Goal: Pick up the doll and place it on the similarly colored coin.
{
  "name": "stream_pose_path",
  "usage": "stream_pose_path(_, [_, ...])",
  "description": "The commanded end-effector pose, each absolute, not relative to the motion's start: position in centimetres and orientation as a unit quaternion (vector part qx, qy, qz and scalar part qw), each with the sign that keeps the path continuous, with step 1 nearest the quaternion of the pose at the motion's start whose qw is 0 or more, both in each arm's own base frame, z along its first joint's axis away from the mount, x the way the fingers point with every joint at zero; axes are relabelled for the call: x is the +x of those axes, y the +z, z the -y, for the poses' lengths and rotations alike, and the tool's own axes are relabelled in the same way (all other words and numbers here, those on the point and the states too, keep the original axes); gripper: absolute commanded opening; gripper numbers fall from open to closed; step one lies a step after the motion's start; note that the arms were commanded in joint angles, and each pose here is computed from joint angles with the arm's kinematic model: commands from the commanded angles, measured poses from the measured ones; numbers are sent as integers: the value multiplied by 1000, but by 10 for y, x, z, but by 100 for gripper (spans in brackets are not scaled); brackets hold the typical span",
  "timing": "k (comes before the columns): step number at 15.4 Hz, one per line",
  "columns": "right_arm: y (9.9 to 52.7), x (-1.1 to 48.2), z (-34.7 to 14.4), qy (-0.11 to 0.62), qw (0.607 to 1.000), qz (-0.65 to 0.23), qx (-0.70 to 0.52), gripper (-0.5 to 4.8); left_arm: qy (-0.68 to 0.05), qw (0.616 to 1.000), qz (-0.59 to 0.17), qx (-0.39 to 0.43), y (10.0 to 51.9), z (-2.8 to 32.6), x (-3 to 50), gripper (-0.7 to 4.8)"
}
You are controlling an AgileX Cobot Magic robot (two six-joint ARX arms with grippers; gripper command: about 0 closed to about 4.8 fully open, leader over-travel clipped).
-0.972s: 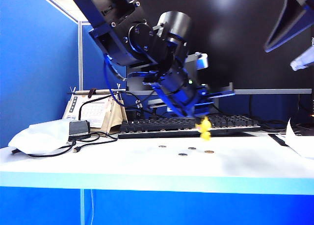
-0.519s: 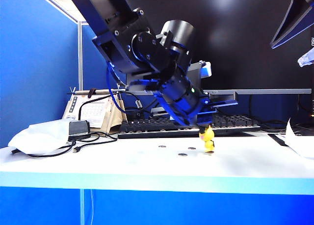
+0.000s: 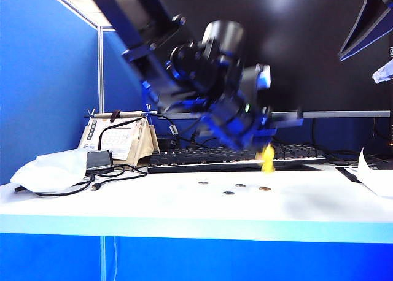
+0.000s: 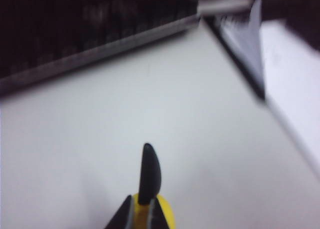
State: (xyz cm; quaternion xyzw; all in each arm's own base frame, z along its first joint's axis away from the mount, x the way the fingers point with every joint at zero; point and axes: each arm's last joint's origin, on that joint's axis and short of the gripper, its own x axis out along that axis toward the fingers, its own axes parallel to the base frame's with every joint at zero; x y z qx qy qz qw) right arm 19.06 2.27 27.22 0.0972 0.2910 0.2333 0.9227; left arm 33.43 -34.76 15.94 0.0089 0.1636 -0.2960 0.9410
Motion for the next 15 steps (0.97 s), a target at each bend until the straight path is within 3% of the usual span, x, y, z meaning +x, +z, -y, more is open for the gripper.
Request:
stream_pose_path(1, [274, 191, -23, 236, 925, -282, 96, 369, -300, 938, -172, 21, 158, 352, 340, -6])
stream_pose_path(11, [274, 191, -23, 236, 925, -282, 96, 369, -308, 928, -205, 51, 148, 351, 337, 1])
stream_pose_path(12, [274, 191, -23, 236, 925, -282, 96, 369, -308, 928, -206, 51, 148, 351, 337, 46])
stream_pose_path(14, [274, 191, -23, 236, 925, -282, 96, 369, -308, 928, -206, 51, 148, 351, 337, 193])
stream_pose_path(15, [274, 191, -23, 236, 925, -282, 96, 369, -308, 927, -206, 51, 148, 352, 337, 193])
